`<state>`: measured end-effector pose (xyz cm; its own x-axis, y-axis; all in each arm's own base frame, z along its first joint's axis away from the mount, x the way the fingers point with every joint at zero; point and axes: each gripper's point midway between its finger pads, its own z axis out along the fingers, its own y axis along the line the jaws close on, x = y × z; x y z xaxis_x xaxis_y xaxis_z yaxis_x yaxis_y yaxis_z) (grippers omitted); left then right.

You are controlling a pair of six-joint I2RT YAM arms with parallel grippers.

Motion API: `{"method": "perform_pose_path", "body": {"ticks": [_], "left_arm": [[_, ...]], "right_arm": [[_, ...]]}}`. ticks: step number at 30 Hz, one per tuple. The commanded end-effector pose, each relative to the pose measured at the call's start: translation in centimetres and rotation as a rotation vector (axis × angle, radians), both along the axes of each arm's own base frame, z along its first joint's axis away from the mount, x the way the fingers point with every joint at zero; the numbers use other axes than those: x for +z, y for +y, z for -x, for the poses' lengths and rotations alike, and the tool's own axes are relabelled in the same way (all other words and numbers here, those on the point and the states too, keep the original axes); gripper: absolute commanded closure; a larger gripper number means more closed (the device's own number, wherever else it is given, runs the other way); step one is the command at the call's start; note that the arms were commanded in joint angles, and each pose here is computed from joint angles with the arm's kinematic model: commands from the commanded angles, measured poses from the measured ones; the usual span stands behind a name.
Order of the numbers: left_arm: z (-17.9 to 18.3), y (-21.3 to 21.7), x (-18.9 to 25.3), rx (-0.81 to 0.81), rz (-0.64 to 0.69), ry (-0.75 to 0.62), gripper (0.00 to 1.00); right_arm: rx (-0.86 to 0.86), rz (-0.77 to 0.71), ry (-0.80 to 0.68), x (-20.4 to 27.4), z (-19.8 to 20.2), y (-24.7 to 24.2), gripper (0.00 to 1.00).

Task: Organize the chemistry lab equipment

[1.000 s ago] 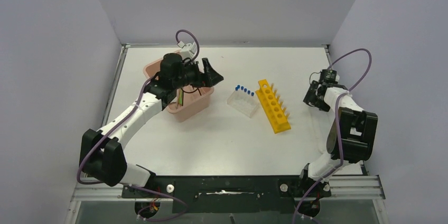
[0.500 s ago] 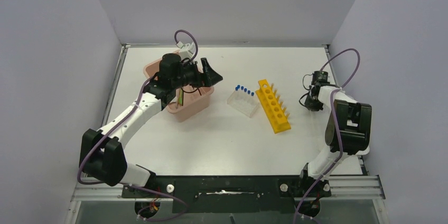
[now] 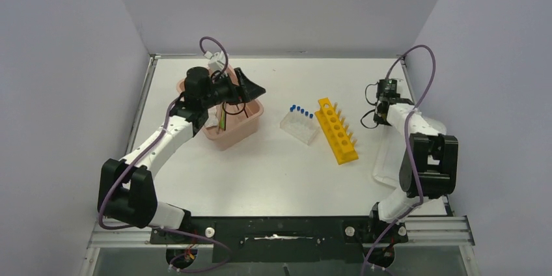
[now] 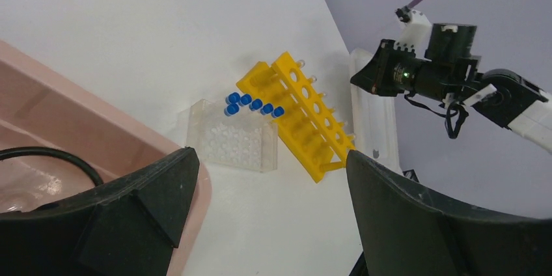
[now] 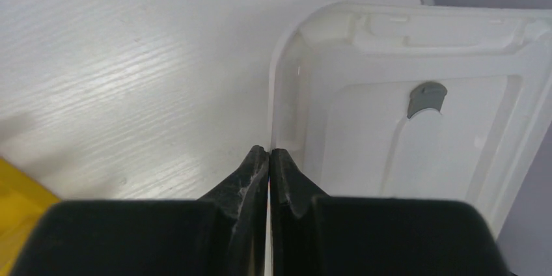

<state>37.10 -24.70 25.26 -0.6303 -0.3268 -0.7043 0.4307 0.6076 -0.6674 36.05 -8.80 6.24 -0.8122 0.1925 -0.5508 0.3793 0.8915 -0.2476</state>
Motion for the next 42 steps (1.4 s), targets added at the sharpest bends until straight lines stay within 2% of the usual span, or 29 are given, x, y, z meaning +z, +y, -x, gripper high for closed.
{"method": "perform_pose_path", "body": {"ticks": [1, 3, 10, 12, 15, 21, 25, 28, 32, 37, 42], "left_arm": [[0.2, 1.5, 3.9, -0.075, 0.212, -0.091, 0.15], [0.2, 2.0, 4.5, -0.064, 0.224, -0.122, 0.15], [-0.3, 3.0, 7.2, 0.015, 0.081, -0.208, 0.15], [-0.4, 3.3, 7.6, 0.038, 0.035, -0.217, 0.15], [-0.3, 3.3, 8.7, 0.041, 0.048, -0.247, 0.15], [0.7, 3.5, 12.5, 0.006, 0.196, -0.293, 0.15], [2.9, 3.9, 15.4, -0.109, 0.374, -0.425, 0.15], [3.5, 3.2, 15.7, -0.212, 0.483, -0.381, 0.15], [3.2, 2.8, 15.4, -0.243, 0.504, -0.366, 0.15], [2.8, 3.0, 15.2, -0.186, 0.448, -0.382, 0.15], [2.9, 3.0, 15.3, -0.184, 0.441, -0.381, 0.15]], "right_arm": [[0.009, 0.113, -0.264, 9.7, -3.1, -0.5, 1.0], [0.031, 0.128, -0.317, 12.0, -3.4, -0.1, 1.0], [0.109, 0.126, -0.476, 19.4, -4.4, 2.1, 1.0], [0.129, 0.151, -0.482, 20.9, -4.5, 2.9, 1.0], [0.156, 0.172, -0.511, 22.9, -4.9, 4.0, 1.0], [0.213, 0.154, -0.595, 26.1, -5.7, 5.8, 1.0], [0.257, 0.122, -0.652, 28.7, -5.9, 6.8, 1.0], [0.302, 0.092, -0.703, 30.9, -5.7, 8.1, 1.0], [0.365, 0.057, -0.75, 32.9, -5.4, 9.8, 1.0], [0.335, 0.1, -0.703, 31.4, -6.0, 8.7, 1.0], [0.262, 0.095, -0.606, 26.2, -7.4, 5.4, 1.0]]}}
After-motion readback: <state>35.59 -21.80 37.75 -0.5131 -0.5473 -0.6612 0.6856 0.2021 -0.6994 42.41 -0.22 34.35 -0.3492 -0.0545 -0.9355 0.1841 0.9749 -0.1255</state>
